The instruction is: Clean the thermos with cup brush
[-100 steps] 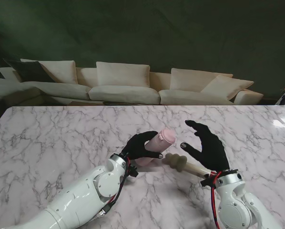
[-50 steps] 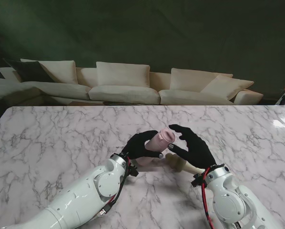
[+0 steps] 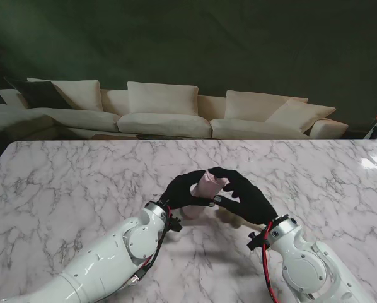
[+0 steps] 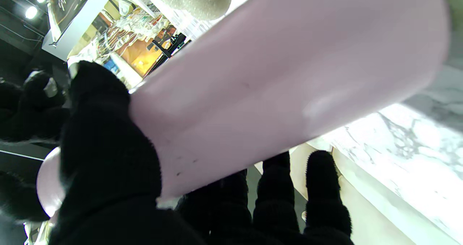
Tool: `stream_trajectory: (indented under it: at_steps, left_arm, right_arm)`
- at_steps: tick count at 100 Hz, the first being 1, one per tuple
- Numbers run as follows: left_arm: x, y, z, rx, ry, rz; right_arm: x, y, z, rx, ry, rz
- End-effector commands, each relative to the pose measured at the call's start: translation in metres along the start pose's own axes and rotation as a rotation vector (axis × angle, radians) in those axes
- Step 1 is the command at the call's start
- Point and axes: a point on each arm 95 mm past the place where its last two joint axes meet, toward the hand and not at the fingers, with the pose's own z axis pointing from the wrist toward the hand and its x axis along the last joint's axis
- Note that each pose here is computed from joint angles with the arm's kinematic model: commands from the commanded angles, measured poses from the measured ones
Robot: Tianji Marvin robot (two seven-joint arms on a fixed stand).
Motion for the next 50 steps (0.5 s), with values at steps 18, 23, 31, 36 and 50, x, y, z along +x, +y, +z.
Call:
stream_trajectory:
  at_steps: [18,23,31,36,50]
  left_arm:
    - [0.004,0.005,0.002,-0.027,0.004,0.008]
    - [0.004,0.005,0.002,-0.021,0.003,0.004]
    - [0.004,0.005,0.001,-0.013,0.001,-0.002]
    - [0.004,0.005,0.001,-0.01,0.002,-0.004]
    - [0.004,0.005,0.002,0.005,0.007,-0.009]
  right_arm:
    - [0.009,-0.001,0.004,0.021,0.063,0.049]
    - [0.009,0.0,0.003,0.011,0.067,0.046]
    - [0.008,0.002,0.002,-0.015,0.07,0.035]
    - [0.007,0.003,0.0,-0.033,0.069,0.026]
    - [0.004,0.008,-0.007,-0.094,0.062,-0.006]
